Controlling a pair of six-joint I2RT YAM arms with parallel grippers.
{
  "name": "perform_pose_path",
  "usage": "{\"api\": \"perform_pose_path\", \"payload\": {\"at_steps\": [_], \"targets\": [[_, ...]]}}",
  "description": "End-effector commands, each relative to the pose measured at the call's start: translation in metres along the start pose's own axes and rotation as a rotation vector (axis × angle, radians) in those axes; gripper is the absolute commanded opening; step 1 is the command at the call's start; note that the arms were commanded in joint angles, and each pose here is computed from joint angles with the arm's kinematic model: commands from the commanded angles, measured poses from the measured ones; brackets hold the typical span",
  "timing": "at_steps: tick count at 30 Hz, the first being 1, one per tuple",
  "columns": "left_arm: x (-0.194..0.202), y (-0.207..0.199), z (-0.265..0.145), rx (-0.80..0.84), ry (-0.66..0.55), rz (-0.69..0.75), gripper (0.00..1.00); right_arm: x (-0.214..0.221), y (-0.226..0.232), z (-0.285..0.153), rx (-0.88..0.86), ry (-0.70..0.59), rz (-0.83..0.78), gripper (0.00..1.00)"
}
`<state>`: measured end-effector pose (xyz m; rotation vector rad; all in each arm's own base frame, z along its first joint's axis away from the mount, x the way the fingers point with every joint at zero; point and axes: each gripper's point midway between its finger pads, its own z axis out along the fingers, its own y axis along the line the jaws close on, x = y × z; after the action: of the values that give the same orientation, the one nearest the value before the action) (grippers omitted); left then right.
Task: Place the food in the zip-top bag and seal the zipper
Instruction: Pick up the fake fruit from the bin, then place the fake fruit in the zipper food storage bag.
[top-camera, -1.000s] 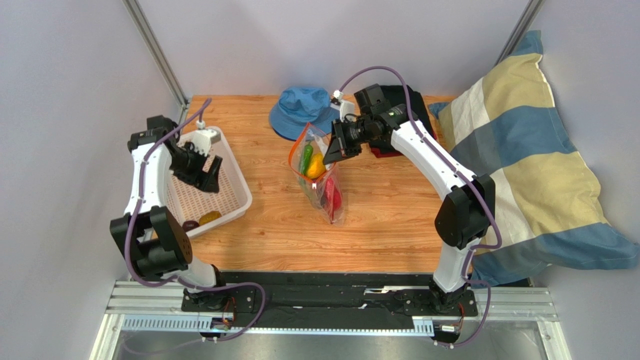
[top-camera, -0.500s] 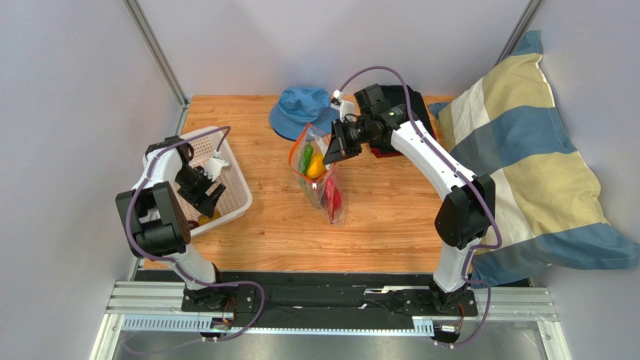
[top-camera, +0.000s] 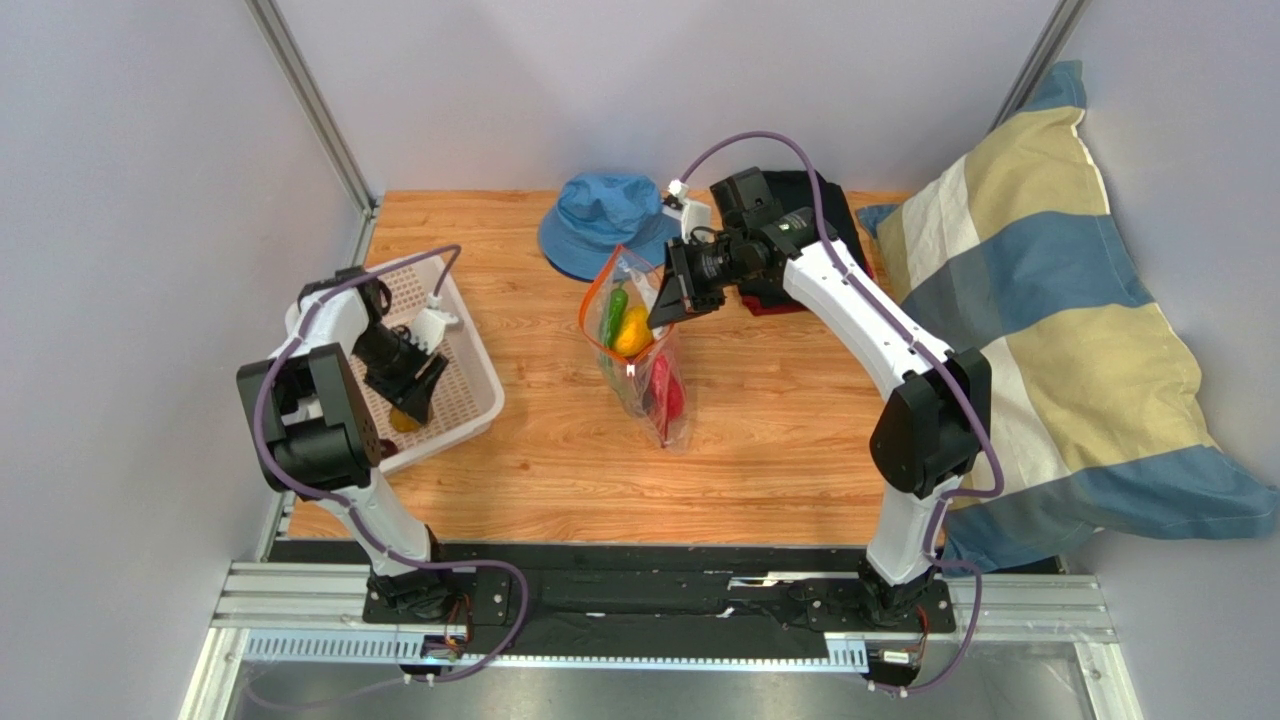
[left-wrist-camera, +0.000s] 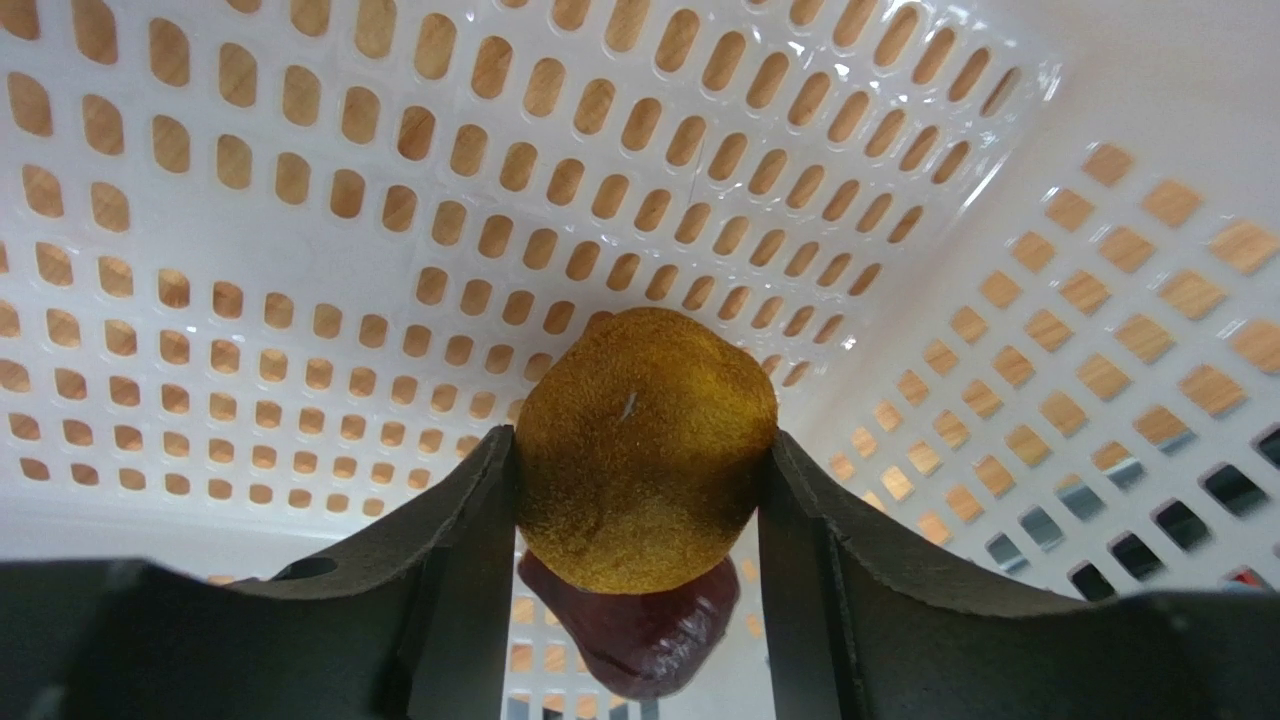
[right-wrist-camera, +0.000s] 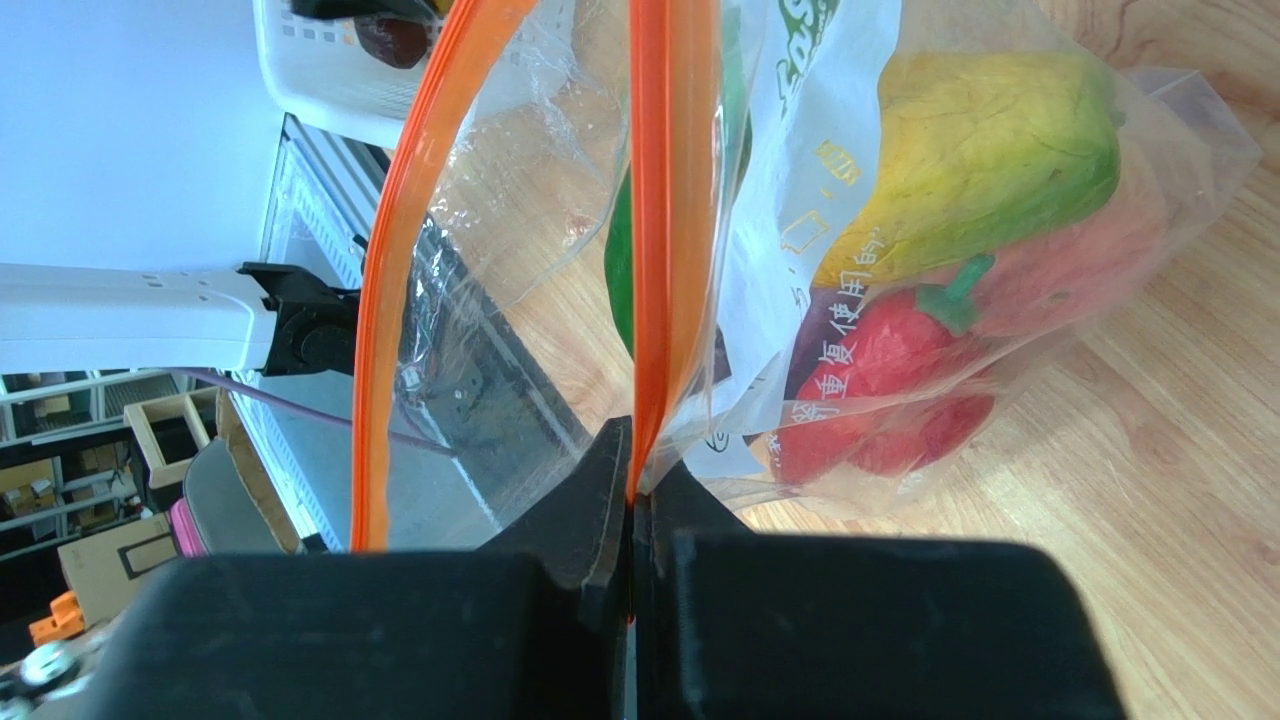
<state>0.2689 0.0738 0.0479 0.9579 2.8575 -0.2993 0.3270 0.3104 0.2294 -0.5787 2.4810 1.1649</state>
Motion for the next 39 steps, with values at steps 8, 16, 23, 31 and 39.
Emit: {"api": "perform_pose_path", "payload": {"at_steps": [8,16,23,31,39], "targets": [[-0.189,-0.12,-0.216,0.038,-0.702,0.248,0.48,-0.004,0.012,-0.011,-0.049,-0.003,-0.074,0.0],[-0.265,-0.254,-0.242,0.209,-0.89,0.513,0.49,-0.005,0.017,-0.013,-0.064,-0.005,-0.081,0.0],[-0.264,-0.29,-0.168,0.289,-0.731,0.612,0.48,-0.008,0.02,-0.016,-0.078,-0.012,-0.095,0.0],[-0.245,-0.289,-0.116,0.277,-0.595,0.689,0.6,-0.007,0.024,-0.018,-0.099,-0.009,-0.11,0.0],[-0.219,-0.294,-0.151,0.232,-0.614,0.859,0.99,-0.004,0.035,-0.019,-0.168,0.007,-0.148,0.0]]}}
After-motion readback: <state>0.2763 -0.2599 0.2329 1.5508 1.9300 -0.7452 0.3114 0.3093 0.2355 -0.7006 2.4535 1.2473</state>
